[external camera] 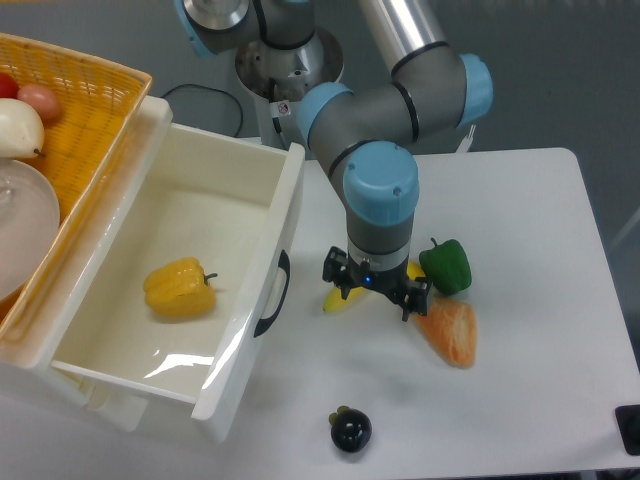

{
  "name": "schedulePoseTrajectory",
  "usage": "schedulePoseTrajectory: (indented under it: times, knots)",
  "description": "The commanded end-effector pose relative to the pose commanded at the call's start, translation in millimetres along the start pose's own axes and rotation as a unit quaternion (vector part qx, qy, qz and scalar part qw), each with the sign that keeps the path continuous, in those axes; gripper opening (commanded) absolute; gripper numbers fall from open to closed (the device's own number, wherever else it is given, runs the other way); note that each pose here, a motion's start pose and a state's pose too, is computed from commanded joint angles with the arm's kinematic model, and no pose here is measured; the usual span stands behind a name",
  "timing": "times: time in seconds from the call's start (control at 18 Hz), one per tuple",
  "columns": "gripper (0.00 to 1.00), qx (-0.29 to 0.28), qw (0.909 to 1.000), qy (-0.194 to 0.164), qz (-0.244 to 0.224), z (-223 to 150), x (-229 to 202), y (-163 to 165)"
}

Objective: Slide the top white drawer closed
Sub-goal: 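Move the gripper toward the front face of the open white drawer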

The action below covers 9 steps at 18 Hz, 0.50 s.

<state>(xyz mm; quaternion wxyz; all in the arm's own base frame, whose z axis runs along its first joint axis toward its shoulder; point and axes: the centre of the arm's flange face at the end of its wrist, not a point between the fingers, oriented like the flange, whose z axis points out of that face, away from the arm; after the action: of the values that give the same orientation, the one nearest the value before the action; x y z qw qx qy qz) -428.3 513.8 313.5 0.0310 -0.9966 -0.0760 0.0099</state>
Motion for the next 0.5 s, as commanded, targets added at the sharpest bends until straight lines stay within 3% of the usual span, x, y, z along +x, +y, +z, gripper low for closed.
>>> schedulePoseTrajectory:
  times: [0.5]
  knots:
    - [1.00,0.021,0.9978,0.056,-0.030,27.1,2.0,-9.9]
